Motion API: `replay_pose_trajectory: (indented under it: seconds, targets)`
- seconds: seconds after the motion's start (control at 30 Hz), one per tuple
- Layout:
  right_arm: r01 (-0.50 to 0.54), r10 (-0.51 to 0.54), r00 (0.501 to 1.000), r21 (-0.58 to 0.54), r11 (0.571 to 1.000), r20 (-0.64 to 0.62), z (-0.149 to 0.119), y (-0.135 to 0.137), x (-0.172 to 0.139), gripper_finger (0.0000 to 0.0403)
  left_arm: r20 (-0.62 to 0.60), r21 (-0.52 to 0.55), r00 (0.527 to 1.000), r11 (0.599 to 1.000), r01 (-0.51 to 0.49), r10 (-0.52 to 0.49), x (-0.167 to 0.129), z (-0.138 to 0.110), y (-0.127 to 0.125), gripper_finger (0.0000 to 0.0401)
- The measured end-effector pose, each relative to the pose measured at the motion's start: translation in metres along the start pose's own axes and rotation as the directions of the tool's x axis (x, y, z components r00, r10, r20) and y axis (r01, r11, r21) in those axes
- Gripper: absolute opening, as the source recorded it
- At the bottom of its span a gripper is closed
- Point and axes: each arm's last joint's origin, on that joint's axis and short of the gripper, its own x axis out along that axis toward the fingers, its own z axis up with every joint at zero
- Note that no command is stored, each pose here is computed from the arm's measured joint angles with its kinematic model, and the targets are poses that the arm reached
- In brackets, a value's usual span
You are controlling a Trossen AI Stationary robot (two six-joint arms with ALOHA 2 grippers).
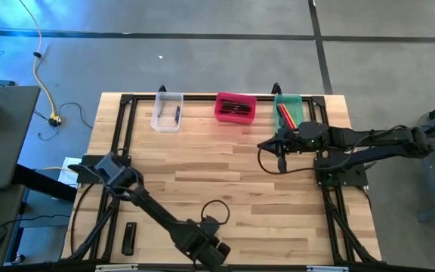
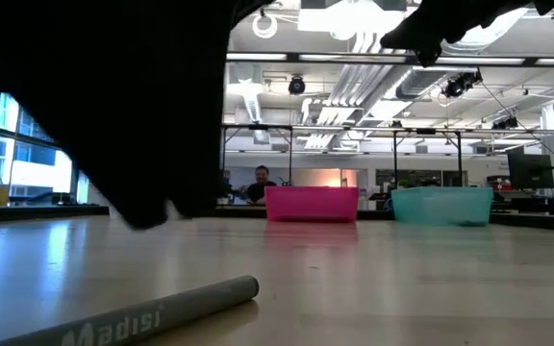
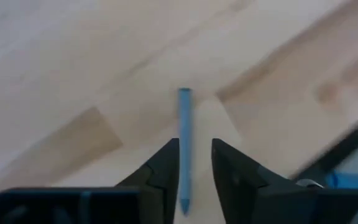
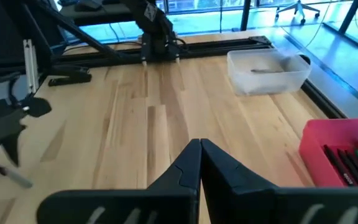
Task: Sort crayons/erasers/pens/pencils in bins
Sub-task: Put the gray crayon into the transparent bin
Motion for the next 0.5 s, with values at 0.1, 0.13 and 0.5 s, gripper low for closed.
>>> replay_pose_trajectory:
  seconds: [0.1, 0.13, 0.5]
  targets:
    - [-0.013, 0.013, 1.0, -0.017, 1.0, 0.009, 0.0008, 0.0024, -0.0012, 0.0, 0.004, -0.009, 1.0, 1.0, -0.022, 0.022, 0.0028, 0.0013, 0.002, 0.0101]
    - [-0.015, 0.015, 1.0, -0.02, 1.0, 0.005, 0.0004, 0.003, -0.0017, 0.0, 0.004, -0.015, 1.0, 1.0, -0.007, 0.007, 0.0026, 0.0022, 0.0003, 0.0106]
    - [-0.017, 0.018, 1.0, -0.044, 0.999, 0.012, 0.001, 0.0033, -0.0024, 0.0, 0.022, 0.049, 1.0, 0.999, -0.018, 0.017, 0.0111, 0.0037, 0.0002, 0.0115]
